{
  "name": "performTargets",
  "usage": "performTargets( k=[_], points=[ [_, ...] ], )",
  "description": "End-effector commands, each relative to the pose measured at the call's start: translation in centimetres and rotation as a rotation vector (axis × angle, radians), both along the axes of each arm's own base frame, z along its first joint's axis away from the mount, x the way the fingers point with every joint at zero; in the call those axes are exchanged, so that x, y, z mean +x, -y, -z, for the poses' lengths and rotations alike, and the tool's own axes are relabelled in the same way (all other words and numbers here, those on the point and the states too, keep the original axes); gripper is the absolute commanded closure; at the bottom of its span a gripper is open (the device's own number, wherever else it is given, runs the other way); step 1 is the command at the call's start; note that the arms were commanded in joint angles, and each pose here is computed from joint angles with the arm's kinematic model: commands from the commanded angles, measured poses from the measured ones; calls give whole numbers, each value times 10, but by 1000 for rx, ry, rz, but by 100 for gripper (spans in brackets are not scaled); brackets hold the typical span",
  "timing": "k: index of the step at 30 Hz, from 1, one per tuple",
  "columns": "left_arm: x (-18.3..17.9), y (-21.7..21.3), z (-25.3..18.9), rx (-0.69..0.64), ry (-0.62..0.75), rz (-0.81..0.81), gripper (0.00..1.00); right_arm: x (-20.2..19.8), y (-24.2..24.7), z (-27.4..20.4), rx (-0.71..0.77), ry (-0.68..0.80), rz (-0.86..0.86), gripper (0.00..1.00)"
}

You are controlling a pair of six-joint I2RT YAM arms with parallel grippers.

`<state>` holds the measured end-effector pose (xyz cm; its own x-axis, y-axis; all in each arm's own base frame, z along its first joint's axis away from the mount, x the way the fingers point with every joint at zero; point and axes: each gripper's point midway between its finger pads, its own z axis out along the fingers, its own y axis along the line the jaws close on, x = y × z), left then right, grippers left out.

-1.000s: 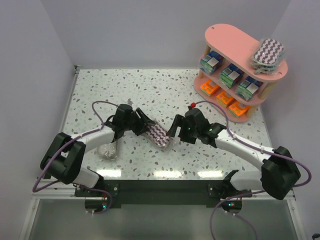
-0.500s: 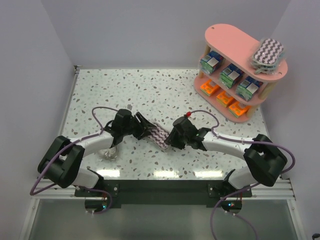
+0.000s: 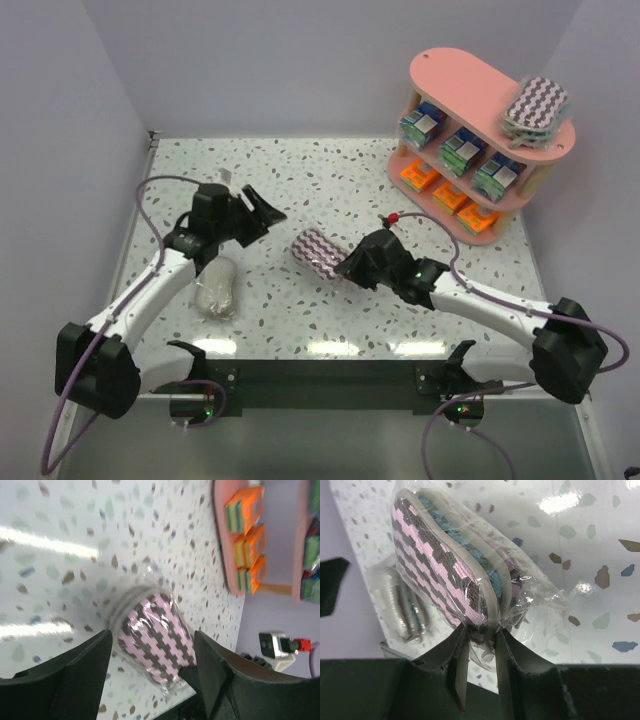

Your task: Place and organize the cleaning sponges onto the shelf

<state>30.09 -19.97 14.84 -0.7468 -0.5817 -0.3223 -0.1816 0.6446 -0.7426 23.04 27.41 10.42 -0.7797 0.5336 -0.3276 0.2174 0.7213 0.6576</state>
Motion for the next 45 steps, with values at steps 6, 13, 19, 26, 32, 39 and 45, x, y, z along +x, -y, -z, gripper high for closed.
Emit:
performTargets(
  k=[6, 13, 19, 26, 32, 39, 45],
  points=[
    [22, -83, -118, 200, 269, -135, 22, 48, 10, -141, 179, 291, 136, 100],
    [9, -85, -112, 191, 255, -131, 21, 113, 61, -293, 358, 588, 446, 100],
    [-5, -85, -108, 178, 254, -119, 21, 141, 127, -351, 356, 716, 858, 100],
    [-15, -87, -112, 174, 256, -120, 21, 140, 187, -364, 294, 755, 1248, 100],
    [-18, -86, -118, 167, 268, -119, 21, 142, 216, -365, 300, 793, 1397, 100],
    [-19, -87, -118, 177, 260, -114, 21, 148, 252, -370, 293, 803, 1501, 100],
    [-15, -83, -116, 167, 253, -97, 21, 177, 271, -362, 309, 745, 1475, 100]
  ],
)
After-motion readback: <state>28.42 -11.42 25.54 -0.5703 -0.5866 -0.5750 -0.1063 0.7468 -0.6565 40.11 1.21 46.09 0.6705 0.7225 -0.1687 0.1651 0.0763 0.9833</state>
